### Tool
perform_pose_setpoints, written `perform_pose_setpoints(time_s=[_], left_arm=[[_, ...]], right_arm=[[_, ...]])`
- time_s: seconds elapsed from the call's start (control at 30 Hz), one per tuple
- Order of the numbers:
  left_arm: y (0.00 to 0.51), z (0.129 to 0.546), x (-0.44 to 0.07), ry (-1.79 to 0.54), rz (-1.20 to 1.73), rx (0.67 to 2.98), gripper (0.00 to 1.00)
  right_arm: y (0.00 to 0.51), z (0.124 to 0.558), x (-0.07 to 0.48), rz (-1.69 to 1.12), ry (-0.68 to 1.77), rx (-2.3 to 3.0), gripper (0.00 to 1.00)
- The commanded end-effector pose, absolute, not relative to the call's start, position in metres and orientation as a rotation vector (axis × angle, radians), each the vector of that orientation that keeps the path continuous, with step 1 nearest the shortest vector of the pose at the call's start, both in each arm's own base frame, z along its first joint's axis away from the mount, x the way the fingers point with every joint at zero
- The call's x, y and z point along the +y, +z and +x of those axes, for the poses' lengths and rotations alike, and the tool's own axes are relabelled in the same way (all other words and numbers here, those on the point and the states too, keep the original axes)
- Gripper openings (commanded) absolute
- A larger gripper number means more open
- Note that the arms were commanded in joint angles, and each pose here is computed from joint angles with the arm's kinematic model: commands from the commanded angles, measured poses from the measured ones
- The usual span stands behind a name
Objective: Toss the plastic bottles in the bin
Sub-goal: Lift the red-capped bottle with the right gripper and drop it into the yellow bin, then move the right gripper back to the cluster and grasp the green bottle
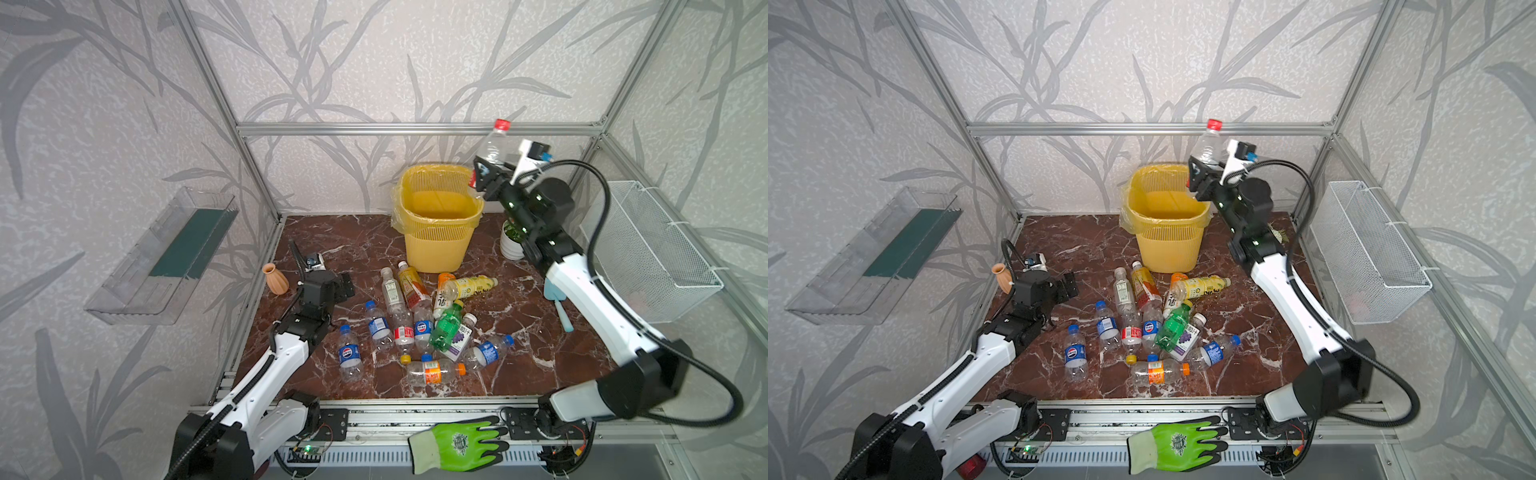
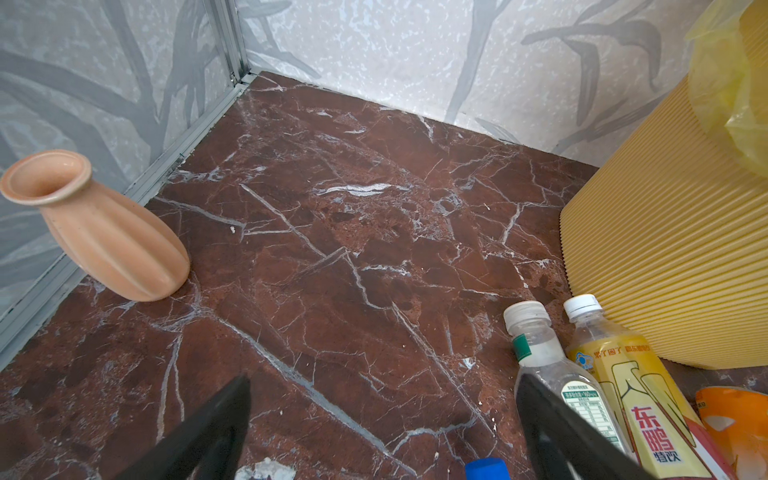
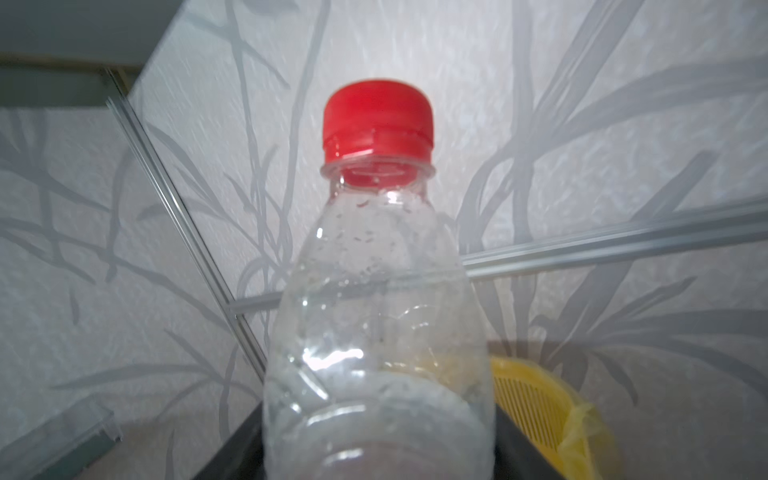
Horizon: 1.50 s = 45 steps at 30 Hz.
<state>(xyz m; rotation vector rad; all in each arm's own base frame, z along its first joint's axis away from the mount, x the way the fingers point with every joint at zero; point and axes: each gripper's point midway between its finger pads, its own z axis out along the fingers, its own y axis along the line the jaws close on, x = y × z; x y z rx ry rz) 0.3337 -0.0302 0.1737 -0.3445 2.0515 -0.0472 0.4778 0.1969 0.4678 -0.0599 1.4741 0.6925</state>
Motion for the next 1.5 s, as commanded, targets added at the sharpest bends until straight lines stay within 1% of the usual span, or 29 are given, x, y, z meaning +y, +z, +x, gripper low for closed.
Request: perform_pose_setpoints(time_s=[0.0,0.07,0.13,0.2,0.3,0.4,0.47,0.6,0.7,0.83,0.97,1.07,1.2,1.33,1.47], left_arm=[[0.173,0.328,-0.024,-0.003,-0.370,2.085,0.99],[0.175,0.326,-0.023,0.013,-0.365,2.094,0.99],[0.178,0.323,-0.021,0.020,-0.358,2.091,0.99],[0.180,0.321,-0.021,0.019,-0.353,2.082,0.99],[0.183,0.318,-0.022,0.004,-0.335,2.071,0.99],[0.186,0.316,-0.024,-0.014,-0.326,2.067,0.99],[0.187,0.315,-0.027,-0.029,-0.306,2.071,0.99],[0.185,0.313,-0.031,-0.048,-0.282,2.088,0.99],[0.181,0.310,-0.032,-0.056,-0.282,2.104,0.99],[0.173,0.307,-0.034,-0.073,-0.289,2.114,0.99],[0.168,0.308,-0.040,-0.098,-0.269,2.129,0.99],[0.167,0.311,-0.044,-0.102,-0.246,2.138,0.99],[0.167,0.314,-0.051,-0.108,-0.207,2.145,0.99],[0.165,0.314,-0.056,-0.099,-0.181,2.156,0.99],[0.162,0.311,-0.056,-0.103,-0.193,2.154,0.99]], right_arm=[[0.416,0.503,0.218,-0.114,0.650,1.717,0.79],[0.434,0.504,0.211,-0.105,0.608,1.663,0.88],[0.462,0.493,0.201,-0.103,0.569,1.595,0.93],[0.481,0.482,0.192,-0.106,0.529,1.561,0.95],[0.495,0.461,0.179,-0.103,0.492,1.527,0.96],[0.493,0.442,0.164,-0.082,0.454,1.510,0.97],[0.481,0.432,0.154,-0.072,0.430,1.527,0.97],[0.436,0.419,0.134,-0.025,0.407,1.633,0.97],[0.382,0.407,0.118,0.045,0.389,1.753,0.97],[0.298,0.385,0.104,0.160,0.400,1.957,0.97],[0.224,0.355,0.103,0.293,0.483,2.116,0.97],[0.184,0.336,0.108,0.369,0.568,2.196,0.97],[0.155,0.325,0.110,0.439,0.606,2.268,0.97],[0.141,0.315,0.137,0.446,0.755,2.349,0.97],[0.124,0.297,0.165,0.393,0.779,2.454,0.97]])
